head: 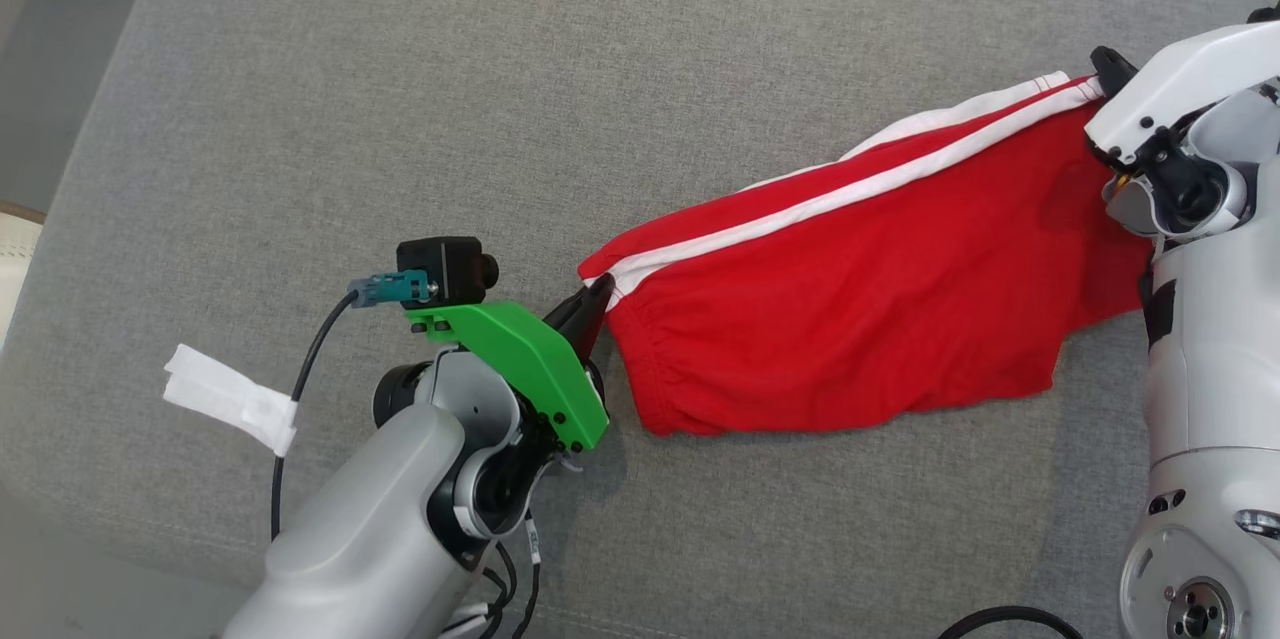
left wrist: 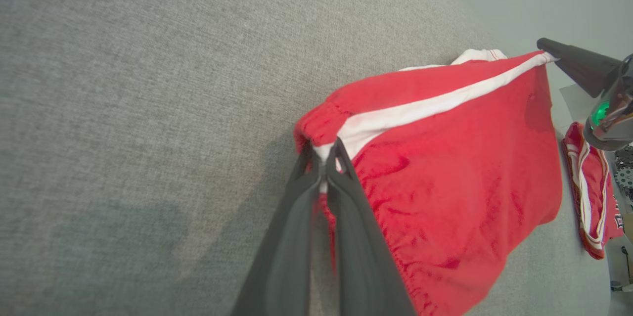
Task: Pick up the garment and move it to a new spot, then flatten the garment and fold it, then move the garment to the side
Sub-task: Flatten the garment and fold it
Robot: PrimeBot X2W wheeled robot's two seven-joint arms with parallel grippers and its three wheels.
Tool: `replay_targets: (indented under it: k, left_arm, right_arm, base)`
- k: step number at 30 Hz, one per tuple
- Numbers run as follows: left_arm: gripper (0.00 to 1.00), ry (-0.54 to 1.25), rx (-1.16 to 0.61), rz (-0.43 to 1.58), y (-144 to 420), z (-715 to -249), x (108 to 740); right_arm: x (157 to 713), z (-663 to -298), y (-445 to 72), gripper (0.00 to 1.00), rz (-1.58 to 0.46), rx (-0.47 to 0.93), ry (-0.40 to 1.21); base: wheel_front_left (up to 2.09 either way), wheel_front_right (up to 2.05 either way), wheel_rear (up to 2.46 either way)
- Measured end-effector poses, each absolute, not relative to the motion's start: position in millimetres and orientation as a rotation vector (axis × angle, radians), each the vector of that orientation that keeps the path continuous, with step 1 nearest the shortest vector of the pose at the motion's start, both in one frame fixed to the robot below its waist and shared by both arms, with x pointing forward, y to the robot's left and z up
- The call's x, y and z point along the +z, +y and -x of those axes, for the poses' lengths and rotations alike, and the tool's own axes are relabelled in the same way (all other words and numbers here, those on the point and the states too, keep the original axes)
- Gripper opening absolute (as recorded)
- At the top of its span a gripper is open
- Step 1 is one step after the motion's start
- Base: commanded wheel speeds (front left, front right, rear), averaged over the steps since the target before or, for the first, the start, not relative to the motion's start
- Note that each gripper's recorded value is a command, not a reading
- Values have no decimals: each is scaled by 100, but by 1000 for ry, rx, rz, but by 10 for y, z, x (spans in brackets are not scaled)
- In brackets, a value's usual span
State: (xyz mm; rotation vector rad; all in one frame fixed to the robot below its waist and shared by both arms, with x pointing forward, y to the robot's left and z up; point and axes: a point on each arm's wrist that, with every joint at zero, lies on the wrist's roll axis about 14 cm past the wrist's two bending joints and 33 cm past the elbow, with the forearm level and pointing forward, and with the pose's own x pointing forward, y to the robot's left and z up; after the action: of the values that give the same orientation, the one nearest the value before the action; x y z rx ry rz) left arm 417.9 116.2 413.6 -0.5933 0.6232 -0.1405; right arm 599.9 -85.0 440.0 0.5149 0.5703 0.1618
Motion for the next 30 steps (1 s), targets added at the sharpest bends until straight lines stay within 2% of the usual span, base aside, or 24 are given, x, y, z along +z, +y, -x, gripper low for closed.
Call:
replay_targets:
  k: [3,4,5,6,7,8,9,10,14,17,24,27,30]
  left_arm:
    - [0,630,-143,595,1142,-4192,4108]
    - [0,635,-139,594,1149,-4190,4089]
    - [0,638,-136,593,1152,-4188,4072]
    - [2,635,-136,593,1148,-4192,4067]
    - [39,635,-136,592,1143,-4195,4062]
    - [55,625,-132,593,1148,-4208,4070]
    - [95,616,-131,589,1150,-4219,4079]
    - [100,605,-129,583,1154,-4229,4091]
    - [100,535,-122,507,1234,-4256,4193]
    - [100,504,-153,448,1230,-4182,4250]
    - [100,332,-187,320,1296,-4039,4552]
    - [100,247,-188,264,1338,-3961,4680]
    - [100,172,-198,202,1368,-3918,4784]
  right_arm:
    - [4426,-6027,-790,0,-497,178,553]
    - [4437,-6034,-777,41,-492,182,546]
    - [4455,-6046,-762,90,-484,187,536]
    - [4465,-6051,-751,100,-481,191,533]
    - [4479,-6054,-740,100,-475,196,527]
    - [4500,-6054,-715,100,-467,207,523]
    - [4538,-6057,-681,100,-459,222,515]
    - [4598,-6065,-641,100,-457,238,499]
    - [5026,-6011,-430,100,-428,348,382]
    - [5185,-5842,-417,100,-321,406,323]
    - [5502,-5555,-922,100,-78,357,138]
    - [5375,-5406,-1181,100,-14,302,161]
    - [5066,-5282,-1310,100,11,278,268]
  base:
    - [0,0,0]
    - [0,0,0]
    - [0,0,0]
    - [0,0,0]
    - [0,0,0]
    - [0,0,0]
    - [0,0,0]
    - [0,0,0]
    - [0,0,0]
    - [0,0,0]
    - [0,0,0]
    - [0,0,0]
    - [0,0,0]
